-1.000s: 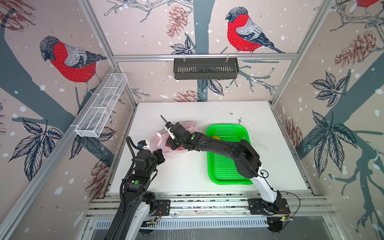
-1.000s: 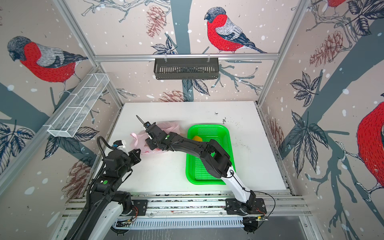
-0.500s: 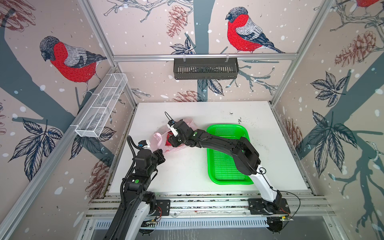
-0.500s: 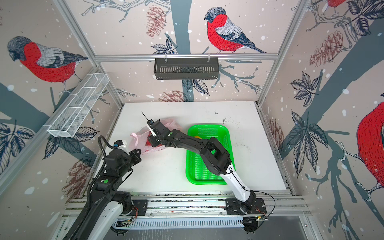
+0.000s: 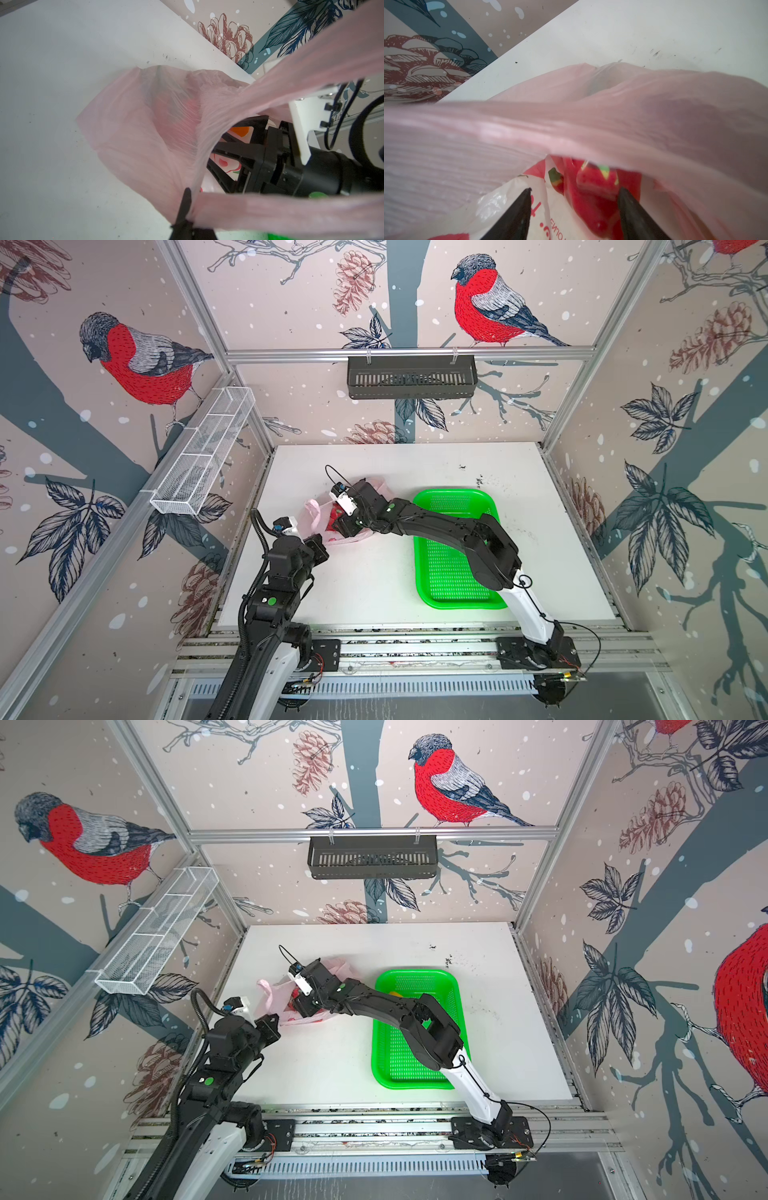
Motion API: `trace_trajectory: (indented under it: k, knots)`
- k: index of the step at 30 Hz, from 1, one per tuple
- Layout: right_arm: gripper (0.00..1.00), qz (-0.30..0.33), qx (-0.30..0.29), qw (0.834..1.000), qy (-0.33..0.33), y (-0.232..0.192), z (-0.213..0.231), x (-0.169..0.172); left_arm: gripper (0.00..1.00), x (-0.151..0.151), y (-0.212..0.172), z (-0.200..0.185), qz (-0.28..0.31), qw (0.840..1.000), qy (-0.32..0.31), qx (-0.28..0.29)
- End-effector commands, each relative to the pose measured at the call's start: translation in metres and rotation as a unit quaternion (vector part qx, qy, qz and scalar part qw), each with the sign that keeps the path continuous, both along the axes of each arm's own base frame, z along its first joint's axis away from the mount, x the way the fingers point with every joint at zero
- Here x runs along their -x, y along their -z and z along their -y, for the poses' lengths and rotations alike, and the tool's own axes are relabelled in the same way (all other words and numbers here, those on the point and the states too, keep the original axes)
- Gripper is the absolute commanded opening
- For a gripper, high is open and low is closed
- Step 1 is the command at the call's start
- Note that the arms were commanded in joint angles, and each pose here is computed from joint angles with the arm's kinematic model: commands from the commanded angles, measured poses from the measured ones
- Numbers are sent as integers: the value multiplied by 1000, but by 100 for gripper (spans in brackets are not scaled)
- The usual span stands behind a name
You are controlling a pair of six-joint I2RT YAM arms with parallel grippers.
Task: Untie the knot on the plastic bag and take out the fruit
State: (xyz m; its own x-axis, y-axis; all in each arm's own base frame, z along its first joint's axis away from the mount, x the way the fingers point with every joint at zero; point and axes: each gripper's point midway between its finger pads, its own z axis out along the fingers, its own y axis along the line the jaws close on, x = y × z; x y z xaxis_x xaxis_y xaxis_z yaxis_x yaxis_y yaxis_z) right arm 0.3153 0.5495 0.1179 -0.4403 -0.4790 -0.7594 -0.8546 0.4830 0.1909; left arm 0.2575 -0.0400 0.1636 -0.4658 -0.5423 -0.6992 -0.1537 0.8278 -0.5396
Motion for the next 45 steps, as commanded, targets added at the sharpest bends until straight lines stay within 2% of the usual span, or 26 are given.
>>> trace_trajectory:
  k: [1,15,23,39,45]
  knots:
    - [67,29,-4,999,-31,-9,-4,2,0,-2,-6,-5,10,1000,-10,-15]
    - [82,84,11,995,-58,3,-9,-4,0,-14,-11,-3,16,1000,-5,-19]
    - [90,83,11,994,-76,13,-15,-5,0,-15,-9,-1,14,1000,4,-24]
    - [91,56,17,997,-55,37,-19,-12,0,-18,-4,2,10,1000,11,-21]
    - [87,47,9,998,-51,38,-20,-13,0,-17,-5,3,12,1000,11,-20]
